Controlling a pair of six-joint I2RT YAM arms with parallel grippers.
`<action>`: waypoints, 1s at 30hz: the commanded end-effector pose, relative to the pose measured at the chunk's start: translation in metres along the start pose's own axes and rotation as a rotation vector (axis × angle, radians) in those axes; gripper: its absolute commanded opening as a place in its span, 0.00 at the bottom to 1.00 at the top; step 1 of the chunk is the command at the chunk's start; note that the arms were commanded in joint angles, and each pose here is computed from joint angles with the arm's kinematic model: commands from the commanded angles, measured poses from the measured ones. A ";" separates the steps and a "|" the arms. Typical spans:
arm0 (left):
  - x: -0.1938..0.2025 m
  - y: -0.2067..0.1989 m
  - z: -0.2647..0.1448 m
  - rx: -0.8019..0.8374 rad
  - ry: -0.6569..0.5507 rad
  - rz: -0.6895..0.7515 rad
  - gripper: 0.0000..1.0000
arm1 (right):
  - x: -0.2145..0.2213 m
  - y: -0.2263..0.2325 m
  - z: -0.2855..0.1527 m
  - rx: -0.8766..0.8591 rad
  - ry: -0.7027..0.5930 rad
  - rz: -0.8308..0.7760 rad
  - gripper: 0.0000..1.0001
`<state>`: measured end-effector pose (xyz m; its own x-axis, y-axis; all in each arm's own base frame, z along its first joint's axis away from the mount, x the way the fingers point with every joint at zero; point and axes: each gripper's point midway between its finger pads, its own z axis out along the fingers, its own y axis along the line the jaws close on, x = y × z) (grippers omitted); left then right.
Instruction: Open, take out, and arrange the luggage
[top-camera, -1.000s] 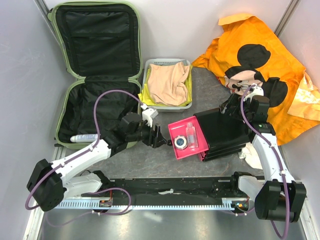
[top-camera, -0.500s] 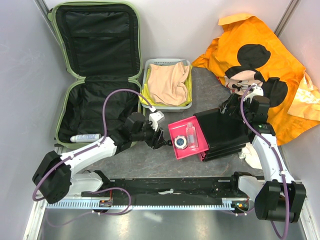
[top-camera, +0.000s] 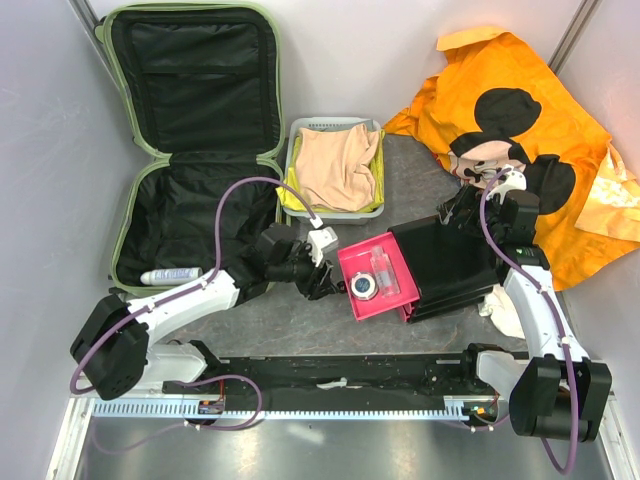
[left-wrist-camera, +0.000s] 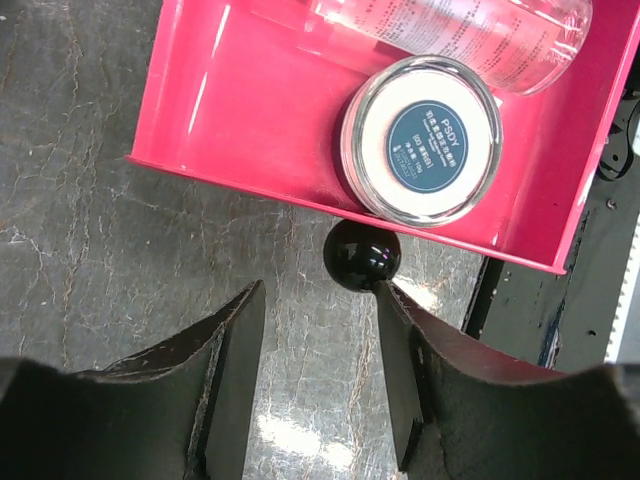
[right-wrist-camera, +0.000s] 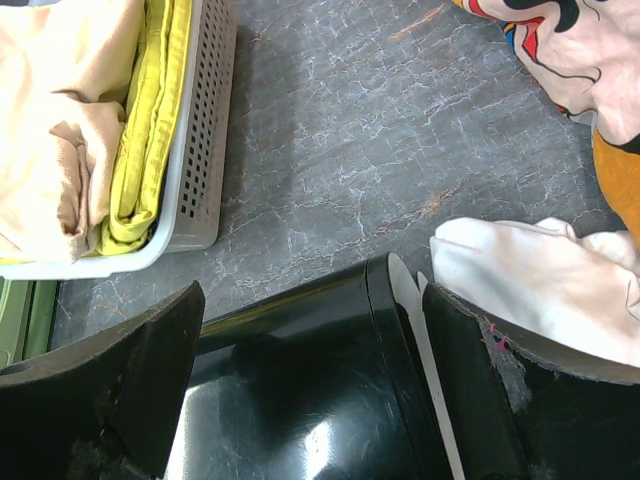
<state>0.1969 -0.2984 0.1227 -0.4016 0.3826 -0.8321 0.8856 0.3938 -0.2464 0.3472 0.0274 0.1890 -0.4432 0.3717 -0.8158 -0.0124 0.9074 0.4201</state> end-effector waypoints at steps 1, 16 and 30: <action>-0.025 -0.020 0.002 0.084 -0.066 0.099 0.55 | 0.046 0.002 0.001 -0.030 0.156 0.077 0.98; -0.036 -0.020 0.023 0.098 -0.087 0.144 0.53 | 0.044 0.008 -0.002 -0.056 0.148 0.079 0.98; -0.089 -0.043 0.007 0.130 -0.257 0.116 0.02 | 0.061 0.015 -0.003 -0.095 0.168 0.117 0.95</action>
<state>0.1877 -0.3251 0.1174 -0.3758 0.4052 -0.8334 0.9129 0.3162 -0.2580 0.3475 0.0303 0.1928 -0.4090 0.3690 -0.8346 -0.0482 0.9046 0.4236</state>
